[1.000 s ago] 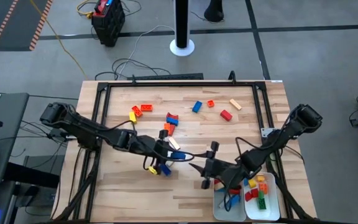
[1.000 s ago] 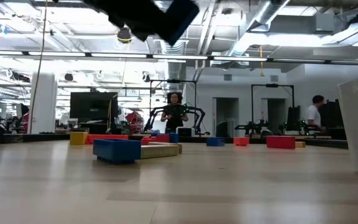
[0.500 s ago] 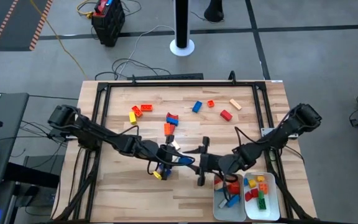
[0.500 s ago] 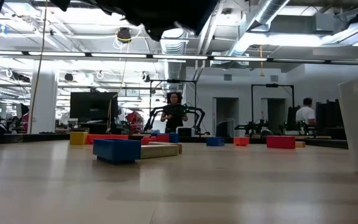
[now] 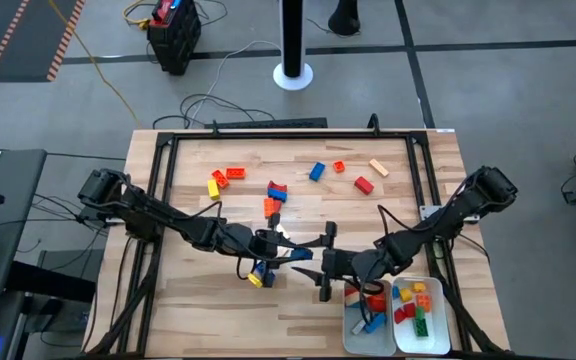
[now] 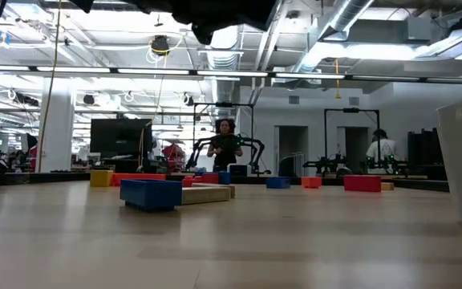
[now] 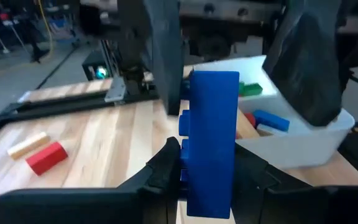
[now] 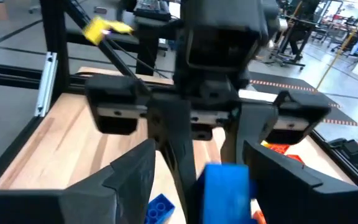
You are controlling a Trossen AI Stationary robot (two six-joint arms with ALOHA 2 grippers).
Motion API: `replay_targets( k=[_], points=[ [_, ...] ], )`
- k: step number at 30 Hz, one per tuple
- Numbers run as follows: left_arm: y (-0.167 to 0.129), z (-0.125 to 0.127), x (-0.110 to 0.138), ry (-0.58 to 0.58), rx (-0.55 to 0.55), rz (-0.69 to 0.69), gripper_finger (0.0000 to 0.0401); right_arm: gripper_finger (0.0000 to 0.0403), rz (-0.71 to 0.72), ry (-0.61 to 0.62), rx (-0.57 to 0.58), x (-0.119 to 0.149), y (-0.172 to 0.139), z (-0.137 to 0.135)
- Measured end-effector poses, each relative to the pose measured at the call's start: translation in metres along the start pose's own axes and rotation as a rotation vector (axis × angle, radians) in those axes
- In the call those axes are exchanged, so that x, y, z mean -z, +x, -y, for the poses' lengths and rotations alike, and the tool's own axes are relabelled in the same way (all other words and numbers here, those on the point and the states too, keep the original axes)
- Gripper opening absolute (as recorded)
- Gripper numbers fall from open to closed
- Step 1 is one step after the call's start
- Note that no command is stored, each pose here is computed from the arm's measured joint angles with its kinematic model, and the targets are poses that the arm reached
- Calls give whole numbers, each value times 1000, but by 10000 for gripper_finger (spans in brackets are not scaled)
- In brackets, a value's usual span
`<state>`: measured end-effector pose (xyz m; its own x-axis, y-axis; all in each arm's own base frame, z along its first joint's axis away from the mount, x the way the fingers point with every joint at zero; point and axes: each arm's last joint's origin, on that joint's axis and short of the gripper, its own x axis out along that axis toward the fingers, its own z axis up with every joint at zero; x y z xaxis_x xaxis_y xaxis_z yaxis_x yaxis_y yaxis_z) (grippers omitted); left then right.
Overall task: Sort blocks by size
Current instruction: Put the large blue game piece into the gray bin
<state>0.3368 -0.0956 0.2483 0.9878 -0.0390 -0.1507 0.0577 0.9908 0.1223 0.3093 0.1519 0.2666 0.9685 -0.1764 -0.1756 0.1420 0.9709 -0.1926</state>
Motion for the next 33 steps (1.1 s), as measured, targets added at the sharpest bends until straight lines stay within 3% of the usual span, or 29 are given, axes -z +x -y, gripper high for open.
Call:
replay_targets(
  k=[6, 12, 16, 22, 28, 33],
  points=[
    [0, -2, -5, 11, -15, 46, 93, 232, -2, 2, 5, 0, 0, 1],
    [0, -1, -3, 19, -12, 26, 93, 118, -17, -3, 14, 2, 2, 3],
    [0, -1, 0, -8, -20, -4, 109, 116, -44, 7, 12, 5, 3, 4],
    [-2, -2, 15, -32, -61, -164, 185, 116, -122, -3, -11, 9, -8, 0],
    [-12, -4, 34, -51, -75, -399, 224, 116, -313, 187, -185, 10, -48, -4],
    [-19, 1, 40, -64, -21, -493, 222, 120, -512, 351, -190, 21, -79, -11]
  ],
)
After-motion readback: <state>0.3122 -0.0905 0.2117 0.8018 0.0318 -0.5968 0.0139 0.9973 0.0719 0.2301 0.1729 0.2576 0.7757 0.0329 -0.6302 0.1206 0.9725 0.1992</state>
